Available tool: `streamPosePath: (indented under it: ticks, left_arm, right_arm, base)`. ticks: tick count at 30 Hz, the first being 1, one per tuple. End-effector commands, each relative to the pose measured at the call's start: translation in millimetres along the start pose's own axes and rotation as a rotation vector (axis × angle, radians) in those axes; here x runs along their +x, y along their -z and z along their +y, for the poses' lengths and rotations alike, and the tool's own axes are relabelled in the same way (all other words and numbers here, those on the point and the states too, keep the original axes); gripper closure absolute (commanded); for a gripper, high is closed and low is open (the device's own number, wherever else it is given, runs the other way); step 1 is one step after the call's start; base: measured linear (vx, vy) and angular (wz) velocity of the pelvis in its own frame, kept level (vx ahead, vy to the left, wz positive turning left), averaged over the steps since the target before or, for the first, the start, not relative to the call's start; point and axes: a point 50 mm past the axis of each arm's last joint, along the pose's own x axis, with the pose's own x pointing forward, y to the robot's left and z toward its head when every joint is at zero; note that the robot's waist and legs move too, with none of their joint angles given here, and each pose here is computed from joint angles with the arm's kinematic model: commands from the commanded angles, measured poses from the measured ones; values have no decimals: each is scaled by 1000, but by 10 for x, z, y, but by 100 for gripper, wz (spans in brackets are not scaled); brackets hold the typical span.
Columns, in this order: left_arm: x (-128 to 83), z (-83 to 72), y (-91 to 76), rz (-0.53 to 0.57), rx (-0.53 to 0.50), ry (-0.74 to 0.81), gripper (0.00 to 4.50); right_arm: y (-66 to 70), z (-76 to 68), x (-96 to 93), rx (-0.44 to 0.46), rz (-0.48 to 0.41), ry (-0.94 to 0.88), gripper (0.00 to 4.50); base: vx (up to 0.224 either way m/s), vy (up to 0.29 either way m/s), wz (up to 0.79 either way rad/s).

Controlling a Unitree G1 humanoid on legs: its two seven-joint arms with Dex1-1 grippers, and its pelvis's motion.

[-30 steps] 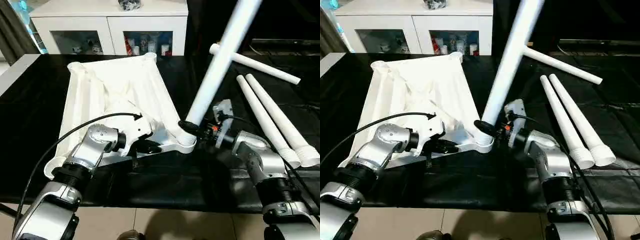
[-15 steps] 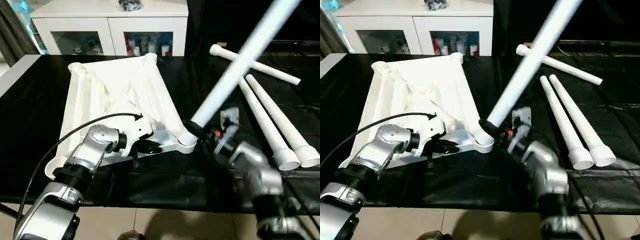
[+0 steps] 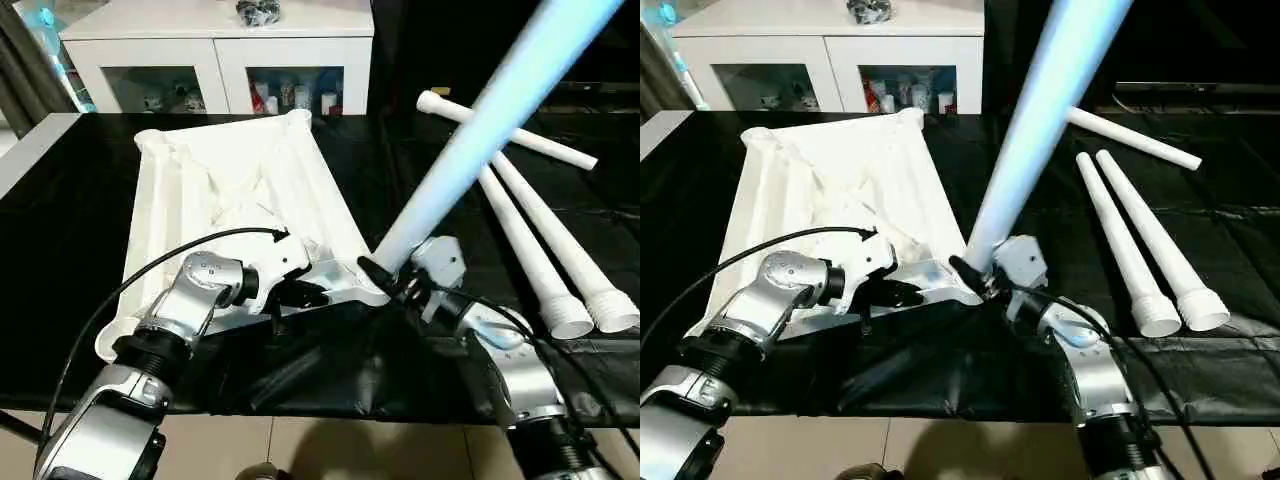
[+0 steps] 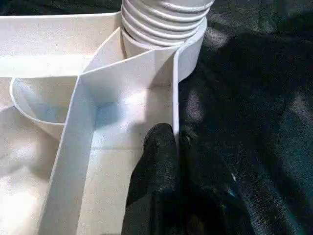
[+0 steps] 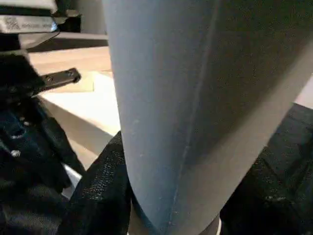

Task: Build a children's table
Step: Insert table leg to table base

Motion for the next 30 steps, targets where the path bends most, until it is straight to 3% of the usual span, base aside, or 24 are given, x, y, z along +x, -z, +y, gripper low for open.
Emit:
streamPosePath:
  ticks: [1,7,11,18,26,30]
  left_arm:
    - [-61,101,-334,-103,99,-25,450]
    - [-69,75,-320,-73,132,19,450]
    - [-64,63,-338,-56,162,47,450]
    - [-49,50,-354,-46,185,75,450]
    - [-49,44,-358,-39,194,101,450]
    - [-47,39,-355,-37,195,106,450]
  right_arm:
    - [436,245,-26,100,225,-153,259]
    - [286,137,136,81,225,-293,259]
    - [185,-33,159,65,263,-414,259]
    - [265,-43,115,55,332,-517,259]
    - [275,-159,122,212,283,-417,259]
    - [299,-190,113,232,287,-395,259]
  base:
    - [0,0,0]
    - [0,0,0]
    - [0,0,0]
    - [0,0,0]
    - [0,0,0]
    - [0,0,0]
